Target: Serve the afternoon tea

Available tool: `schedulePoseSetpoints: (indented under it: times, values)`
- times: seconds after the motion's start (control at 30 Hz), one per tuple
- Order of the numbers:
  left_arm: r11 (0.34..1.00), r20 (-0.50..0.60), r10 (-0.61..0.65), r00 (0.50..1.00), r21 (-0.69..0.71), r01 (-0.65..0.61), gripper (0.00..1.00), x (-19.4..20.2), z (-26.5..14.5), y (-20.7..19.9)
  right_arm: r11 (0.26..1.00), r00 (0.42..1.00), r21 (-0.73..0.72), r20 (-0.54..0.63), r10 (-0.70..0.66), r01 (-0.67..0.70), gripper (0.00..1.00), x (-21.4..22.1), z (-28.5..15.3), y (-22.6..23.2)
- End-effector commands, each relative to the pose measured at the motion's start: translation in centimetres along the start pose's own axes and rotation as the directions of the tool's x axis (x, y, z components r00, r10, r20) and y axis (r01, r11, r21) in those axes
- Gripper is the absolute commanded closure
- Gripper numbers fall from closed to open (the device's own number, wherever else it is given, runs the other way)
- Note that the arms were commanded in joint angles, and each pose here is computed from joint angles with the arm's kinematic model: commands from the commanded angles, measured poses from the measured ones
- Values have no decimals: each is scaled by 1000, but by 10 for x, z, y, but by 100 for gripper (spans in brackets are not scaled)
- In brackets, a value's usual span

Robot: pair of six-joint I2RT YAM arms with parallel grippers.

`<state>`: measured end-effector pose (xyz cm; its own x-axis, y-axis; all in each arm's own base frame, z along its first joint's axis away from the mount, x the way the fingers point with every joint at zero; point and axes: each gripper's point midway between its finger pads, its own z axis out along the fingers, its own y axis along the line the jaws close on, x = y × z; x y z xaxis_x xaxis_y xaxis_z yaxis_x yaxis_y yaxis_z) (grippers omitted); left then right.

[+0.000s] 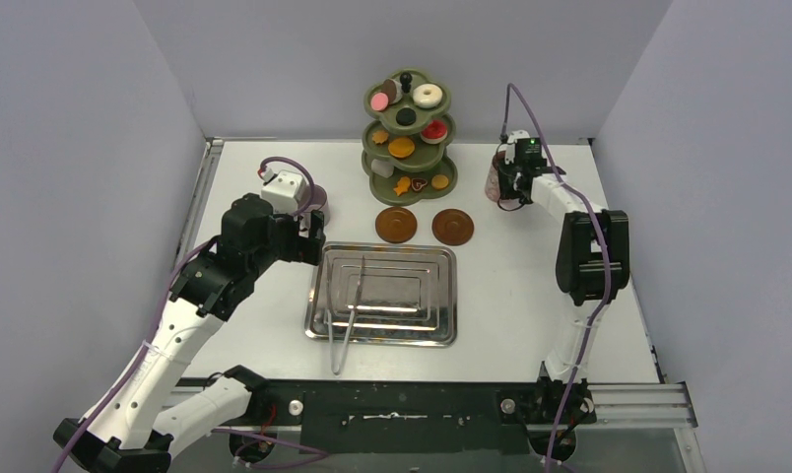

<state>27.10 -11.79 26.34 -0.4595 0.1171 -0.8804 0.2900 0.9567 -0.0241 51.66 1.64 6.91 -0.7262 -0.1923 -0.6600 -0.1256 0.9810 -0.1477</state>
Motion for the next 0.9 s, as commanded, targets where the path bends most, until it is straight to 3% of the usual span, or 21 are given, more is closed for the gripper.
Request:
schedulePoseSetpoints:
  times: [0.0,0.17,0.27,0.87]
  values:
    - [1000,56,5,998,1,-5,5,-14,-1,1,999,994,40,110,2,-7,70,-40,-5,-8]
    - [1000,47,9,999,-4,-9,5,-12,0,1,1000,992,17,123,1,-3,92,-47,-10,-6]
    - [1000,47,9,999,-3,-8,5,-13,0,1,1000,991,30,131,-11,7,100,-48,-18,-9]
    - [1000,59,8,998,-14,-7,5,-14,-3,4,1000,975,27,224,-7,1,100,-48,-72,1]
